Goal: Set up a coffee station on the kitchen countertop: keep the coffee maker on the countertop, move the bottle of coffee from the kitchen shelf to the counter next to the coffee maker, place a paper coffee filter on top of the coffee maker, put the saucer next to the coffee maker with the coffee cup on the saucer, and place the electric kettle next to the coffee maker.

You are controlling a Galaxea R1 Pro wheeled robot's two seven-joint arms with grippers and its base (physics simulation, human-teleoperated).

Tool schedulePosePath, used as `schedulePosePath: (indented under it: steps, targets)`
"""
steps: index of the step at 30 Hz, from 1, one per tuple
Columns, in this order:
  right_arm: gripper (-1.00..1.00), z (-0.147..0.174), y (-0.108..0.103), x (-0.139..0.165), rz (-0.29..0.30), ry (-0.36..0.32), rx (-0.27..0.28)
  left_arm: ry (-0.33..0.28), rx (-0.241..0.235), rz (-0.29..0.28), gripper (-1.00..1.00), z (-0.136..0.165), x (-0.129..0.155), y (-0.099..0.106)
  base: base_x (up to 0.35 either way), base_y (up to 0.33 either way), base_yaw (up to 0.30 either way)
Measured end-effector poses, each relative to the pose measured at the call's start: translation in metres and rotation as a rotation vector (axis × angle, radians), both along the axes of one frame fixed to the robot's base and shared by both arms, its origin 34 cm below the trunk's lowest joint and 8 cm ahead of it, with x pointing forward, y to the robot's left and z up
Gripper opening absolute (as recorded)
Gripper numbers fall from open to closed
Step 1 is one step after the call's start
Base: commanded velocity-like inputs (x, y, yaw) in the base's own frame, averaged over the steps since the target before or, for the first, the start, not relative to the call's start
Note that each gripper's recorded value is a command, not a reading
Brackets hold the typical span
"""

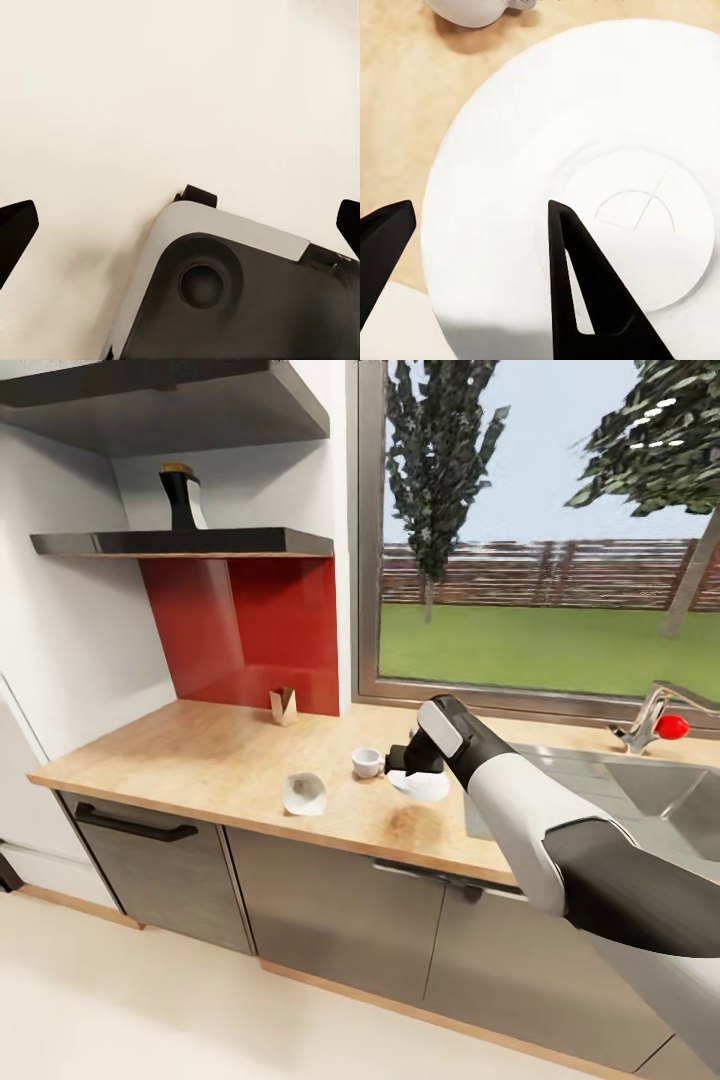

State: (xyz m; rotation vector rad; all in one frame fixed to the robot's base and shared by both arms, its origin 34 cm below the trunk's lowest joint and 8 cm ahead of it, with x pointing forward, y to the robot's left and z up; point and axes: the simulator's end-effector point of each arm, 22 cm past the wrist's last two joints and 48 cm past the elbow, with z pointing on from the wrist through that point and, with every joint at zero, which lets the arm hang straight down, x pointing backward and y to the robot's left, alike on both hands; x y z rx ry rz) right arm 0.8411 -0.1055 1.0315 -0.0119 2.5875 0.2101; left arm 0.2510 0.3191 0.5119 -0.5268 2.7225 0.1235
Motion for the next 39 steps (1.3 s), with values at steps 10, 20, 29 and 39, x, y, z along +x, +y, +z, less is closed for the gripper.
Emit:
schedulePosePath:
  steps: [10,20,29,39]
  targets:
    - [-1.0,0.013,0.001,-0.001,0.003,0.003,0.003,0.0,0.0,0.0,1.0,0.014,-0.001,0.0,0.0,0.0,0.0]
    - [-1.0,0.015,-0.001,-0.007,0.0,0.034,-0.003,0.001,0.0,-0.011,1.0,0.028,-0.002,-0.001,0.0,0.0,0.0]
    - [-1.0,0.027,-0.002,-0.009,0.0,0.034,-0.004,0.0,0.001,-0.011,1.0,0.04,-0.003,-0.001,0.0,0.0,-0.016]
    - [-1.0,0.028,-0.006,-0.02,-0.007,0.07,-0.017,-0.01,0.001,-0.011,1.0,0.053,-0.001,-0.001,0.0,0.0,-0.197]
